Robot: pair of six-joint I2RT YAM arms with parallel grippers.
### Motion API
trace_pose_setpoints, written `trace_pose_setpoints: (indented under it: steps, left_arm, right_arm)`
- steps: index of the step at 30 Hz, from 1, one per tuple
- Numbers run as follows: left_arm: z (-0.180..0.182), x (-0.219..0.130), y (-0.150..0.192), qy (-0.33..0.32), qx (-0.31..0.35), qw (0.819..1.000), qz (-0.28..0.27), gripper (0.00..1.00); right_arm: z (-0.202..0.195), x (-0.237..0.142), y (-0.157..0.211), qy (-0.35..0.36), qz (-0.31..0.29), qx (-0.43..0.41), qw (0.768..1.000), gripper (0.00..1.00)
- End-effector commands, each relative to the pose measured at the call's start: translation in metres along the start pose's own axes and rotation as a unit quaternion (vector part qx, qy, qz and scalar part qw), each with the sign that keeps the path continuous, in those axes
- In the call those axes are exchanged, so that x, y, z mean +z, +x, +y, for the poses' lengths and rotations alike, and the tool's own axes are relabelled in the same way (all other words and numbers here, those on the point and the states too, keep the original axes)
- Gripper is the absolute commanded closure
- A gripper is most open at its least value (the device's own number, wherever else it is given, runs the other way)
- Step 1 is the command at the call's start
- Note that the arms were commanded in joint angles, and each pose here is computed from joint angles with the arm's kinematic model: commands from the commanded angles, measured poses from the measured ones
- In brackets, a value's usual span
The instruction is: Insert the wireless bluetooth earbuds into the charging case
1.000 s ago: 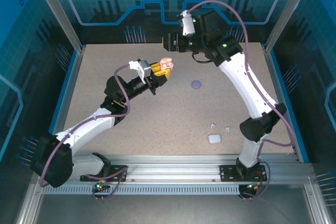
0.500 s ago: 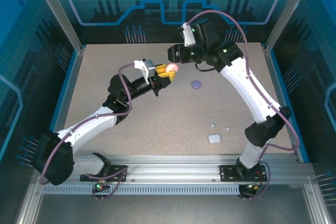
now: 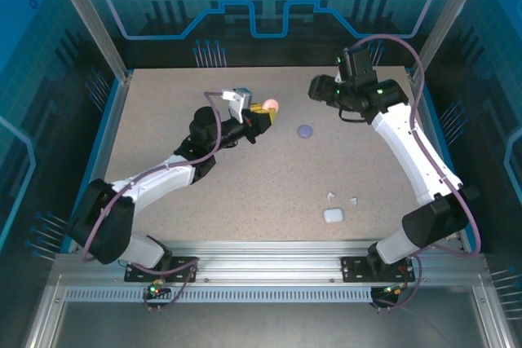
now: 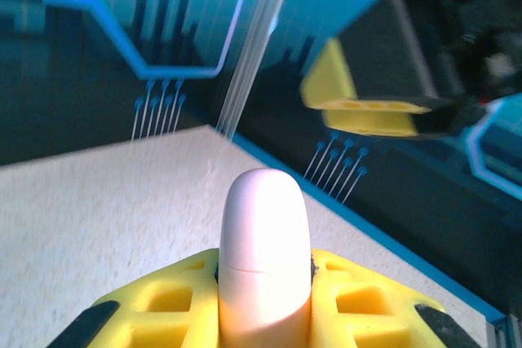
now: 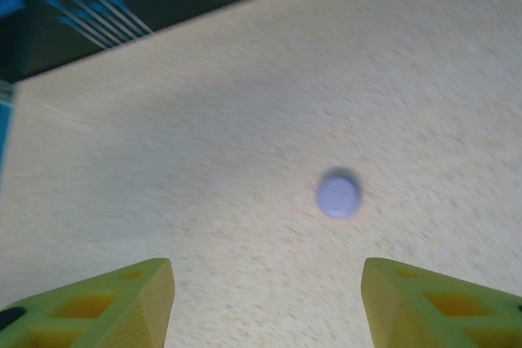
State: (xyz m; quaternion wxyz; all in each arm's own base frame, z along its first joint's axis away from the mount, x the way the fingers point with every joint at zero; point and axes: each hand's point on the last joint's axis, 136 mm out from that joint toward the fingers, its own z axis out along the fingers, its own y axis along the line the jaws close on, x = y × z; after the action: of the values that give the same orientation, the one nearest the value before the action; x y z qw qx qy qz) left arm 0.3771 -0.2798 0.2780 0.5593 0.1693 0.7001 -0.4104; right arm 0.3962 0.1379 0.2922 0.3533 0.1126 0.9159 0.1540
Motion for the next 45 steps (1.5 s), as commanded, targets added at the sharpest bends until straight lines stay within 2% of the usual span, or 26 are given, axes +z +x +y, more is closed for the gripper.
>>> trace_pose_setpoints:
  steps: [1,8,15,18,24,28,29,33,36,41,44,45]
  left_arm:
    - [0.031,0.015,0.019,-0.055,-0.077,0.995,0.033,1.0]
    - [0.082,0.054,0.07,-0.109,-0.211,0.966,0.105,1.0]
    - [0.139,0.083,0.126,-0.159,-0.354,0.908,0.157,1.0]
    - [0.158,0.088,0.152,-0.176,-0.389,0.886,0.18,1.0]
    - [0.18,0.09,0.18,-0.203,-0.42,0.859,0.21,0.99]
    - [0.183,0.088,0.188,-0.209,-0.426,0.851,0.224,0.9]
    - [0.184,0.087,0.189,-0.213,-0.426,0.85,0.226,0.82]
    - [0.185,0.08,0.192,-0.225,-0.431,0.843,0.229,0.65]
    - [0.189,0.072,0.191,-0.237,-0.434,0.839,0.228,0.57]
    - [0.194,0.057,0.182,-0.249,-0.431,0.838,0.223,0.42]
    - [0.198,0.046,0.172,-0.256,-0.426,0.84,0.217,0.38]
    - [0.199,0.042,0.169,-0.259,-0.425,0.84,0.215,0.32]
  right_arm:
    - [-0.024,-0.003,0.017,0.031,0.0,0.028,0.999,0.37]
    - [-0.069,0.008,0.079,0.08,0.05,0.042,0.995,0.36]
    - [-0.086,0.017,0.125,0.09,0.108,0.048,0.989,0.35]
    - [-0.089,0.019,0.14,0.092,0.123,0.047,0.987,0.35]
    - [-0.096,0.022,0.159,0.105,0.144,0.04,0.983,0.35]
    - [-0.099,0.023,0.167,0.117,0.152,0.034,0.981,0.34]
    - [-0.1,0.023,0.169,0.119,0.155,0.033,0.98,0.33]
    - [-0.102,0.022,0.176,0.131,0.164,0.024,0.977,0.26]
    - [-0.102,0.02,0.18,0.14,0.17,0.013,0.975,0.22]
    - [-0.103,0.018,0.195,0.158,0.198,-0.003,0.967,0.19]
    - [-0.105,0.016,0.207,0.172,0.219,-0.018,0.96,0.18]
    - [-0.106,0.016,0.211,0.177,0.224,-0.025,0.958,0.18]
